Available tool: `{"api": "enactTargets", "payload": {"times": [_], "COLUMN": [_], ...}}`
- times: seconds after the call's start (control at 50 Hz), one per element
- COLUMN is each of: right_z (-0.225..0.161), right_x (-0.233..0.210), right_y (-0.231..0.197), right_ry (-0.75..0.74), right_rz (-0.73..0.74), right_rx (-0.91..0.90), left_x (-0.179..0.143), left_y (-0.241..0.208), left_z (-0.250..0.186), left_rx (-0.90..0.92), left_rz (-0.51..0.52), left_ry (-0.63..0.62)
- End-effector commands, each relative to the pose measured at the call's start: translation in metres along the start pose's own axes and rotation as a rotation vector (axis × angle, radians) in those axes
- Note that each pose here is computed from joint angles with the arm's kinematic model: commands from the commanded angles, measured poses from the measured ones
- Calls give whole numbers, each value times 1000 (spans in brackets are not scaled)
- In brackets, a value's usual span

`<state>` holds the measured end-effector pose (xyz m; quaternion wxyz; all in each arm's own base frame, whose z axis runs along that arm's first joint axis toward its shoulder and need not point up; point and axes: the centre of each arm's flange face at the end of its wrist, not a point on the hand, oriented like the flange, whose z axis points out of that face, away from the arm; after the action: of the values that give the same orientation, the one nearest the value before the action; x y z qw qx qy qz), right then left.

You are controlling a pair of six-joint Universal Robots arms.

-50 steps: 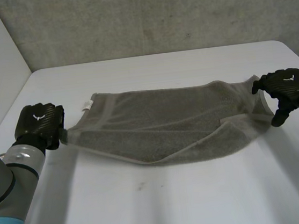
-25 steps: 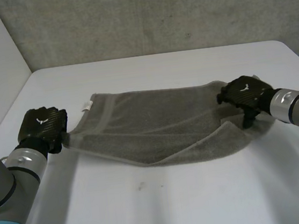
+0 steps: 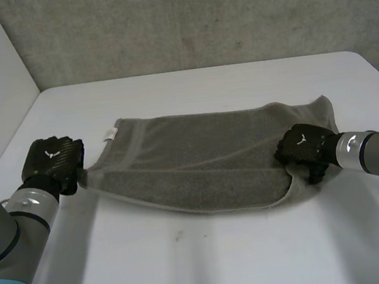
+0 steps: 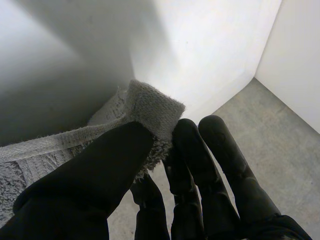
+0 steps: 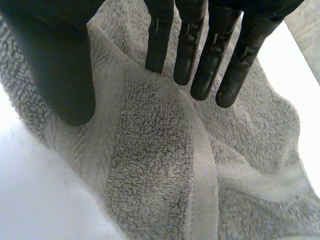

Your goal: Fold the laundry

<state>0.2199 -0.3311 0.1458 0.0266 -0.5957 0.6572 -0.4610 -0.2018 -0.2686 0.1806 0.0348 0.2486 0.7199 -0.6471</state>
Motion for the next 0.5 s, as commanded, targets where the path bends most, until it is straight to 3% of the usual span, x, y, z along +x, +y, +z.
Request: {"api": "enactTargets", "payload": {"times": [0.02,0.5], "right_z": [-7,3], "right_x": [6,2], "right_y": [-4,9], "right_ry": [30,59], "right_rz": [-23,-23], "right_rx": [-10,-21], "left_x": [0,0], "left_y": [0,1], "left_z": [0,0], "left_rx": [-2,-4], "left_rz": [0,1], "left_ry": [0,1]}}
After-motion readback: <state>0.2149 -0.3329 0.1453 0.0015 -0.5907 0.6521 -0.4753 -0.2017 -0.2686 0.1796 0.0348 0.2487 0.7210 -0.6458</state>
